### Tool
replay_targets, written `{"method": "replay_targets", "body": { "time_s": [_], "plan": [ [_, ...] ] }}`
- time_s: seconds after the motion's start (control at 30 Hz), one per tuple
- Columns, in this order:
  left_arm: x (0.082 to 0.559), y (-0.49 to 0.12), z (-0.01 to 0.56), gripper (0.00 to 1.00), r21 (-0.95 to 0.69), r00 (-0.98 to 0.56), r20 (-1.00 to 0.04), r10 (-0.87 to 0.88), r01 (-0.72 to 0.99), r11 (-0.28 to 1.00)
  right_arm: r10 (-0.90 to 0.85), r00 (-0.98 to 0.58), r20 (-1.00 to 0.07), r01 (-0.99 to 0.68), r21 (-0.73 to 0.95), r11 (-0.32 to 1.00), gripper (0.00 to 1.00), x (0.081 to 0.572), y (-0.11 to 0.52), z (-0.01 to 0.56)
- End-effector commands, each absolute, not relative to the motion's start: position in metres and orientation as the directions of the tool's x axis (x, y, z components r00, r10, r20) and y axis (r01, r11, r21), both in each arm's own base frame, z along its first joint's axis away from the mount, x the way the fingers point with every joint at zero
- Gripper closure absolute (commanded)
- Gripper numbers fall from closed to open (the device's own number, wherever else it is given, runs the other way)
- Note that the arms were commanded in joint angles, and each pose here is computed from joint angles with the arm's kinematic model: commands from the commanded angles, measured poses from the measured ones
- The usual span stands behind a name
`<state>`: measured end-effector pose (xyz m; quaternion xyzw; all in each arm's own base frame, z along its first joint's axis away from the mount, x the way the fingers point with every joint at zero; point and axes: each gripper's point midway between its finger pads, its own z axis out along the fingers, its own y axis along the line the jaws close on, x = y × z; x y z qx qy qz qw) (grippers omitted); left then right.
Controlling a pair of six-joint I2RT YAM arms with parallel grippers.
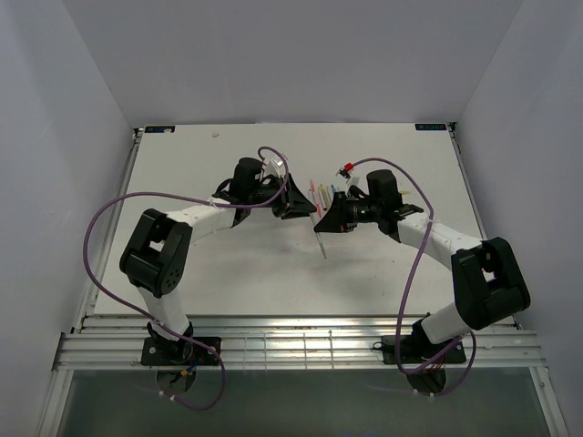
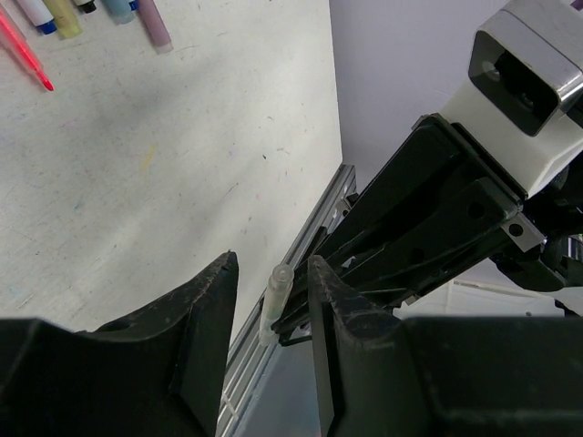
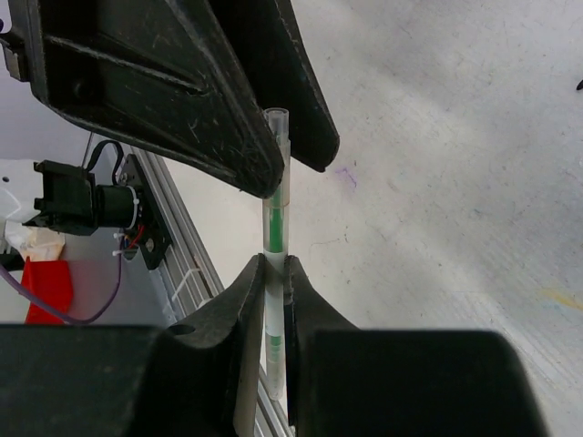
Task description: Open the pen caps
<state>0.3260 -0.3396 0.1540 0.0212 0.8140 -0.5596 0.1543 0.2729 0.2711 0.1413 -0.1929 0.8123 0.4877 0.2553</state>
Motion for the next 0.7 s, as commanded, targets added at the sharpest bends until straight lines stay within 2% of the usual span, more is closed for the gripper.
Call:
{"method": "replay_targets", "body": {
  "time_s": [0.0, 0.17, 0.37, 0.5, 0.53, 0.57, 0.6, 0.67],
  "plan": [
    [0.3310, -0.3466, 0.1742, 0.54, -0.901, -0.935, -0.322, -0.146, 0.256, 0.350, -0.049, -0.759, -0.649, -0.608, 0.680, 0.411, 0.92, 0.2822, 0.2817, 0.1602],
    [0.3268, -0.3467, 0.1703, 0.67, -0.902, -0.939, -0.314, -0.140, 0.249, 0.353, -0.032, -0.756, -0.654, -0.603, 0.676, 0.422, 0.92, 0.2847, 0.2815, 0.1617],
    [0.3234, -0.3456, 0.1707, 0.72, -0.902, -0.940, -0.313, -0.138, 0.249, 0.353, 0.000, -0.763, -0.646, -0.582, 0.687, 0.434, 0.92, 0.2890, 0.2820, 0.1630],
    [0.3226, -0.3458, 0.1730, 0.89, -0.902, -0.939, -0.315, -0.140, 0.251, 0.351, 0.017, -0.766, -0.643, -0.574, 0.695, 0.434, 0.92, 0.2918, 0.2832, 0.1654],
    [0.3223, -0.3459, 0.1732, 0.97, -0.903, -0.939, -0.314, -0.139, 0.250, 0.350, 0.019, -0.768, -0.640, -0.570, 0.698, 0.434, 0.92, 0.2921, 0.2834, 0.1656],
    [0.3219, -0.3459, 0.1722, 1.00, -0.905, -0.942, -0.307, -0.139, 0.243, 0.349, 0.017, -0.770, -0.637, -0.569, 0.700, 0.431, 0.90, 0.2912, 0.2841, 0.1653],
    [0.3222, -0.3462, 0.1733, 1.00, -0.906, -0.942, -0.305, -0.141, 0.241, 0.348, 0.011, -0.772, -0.636, -0.572, 0.702, 0.425, 0.81, 0.2899, 0.2850, 0.1659],
    [0.3226, -0.3462, 0.1735, 1.00, -0.906, -0.942, -0.305, -0.142, 0.241, 0.348, 0.001, -0.778, -0.628, -0.568, 0.704, 0.427, 0.73, 0.2887, 0.2853, 0.1633]
  ]
}}
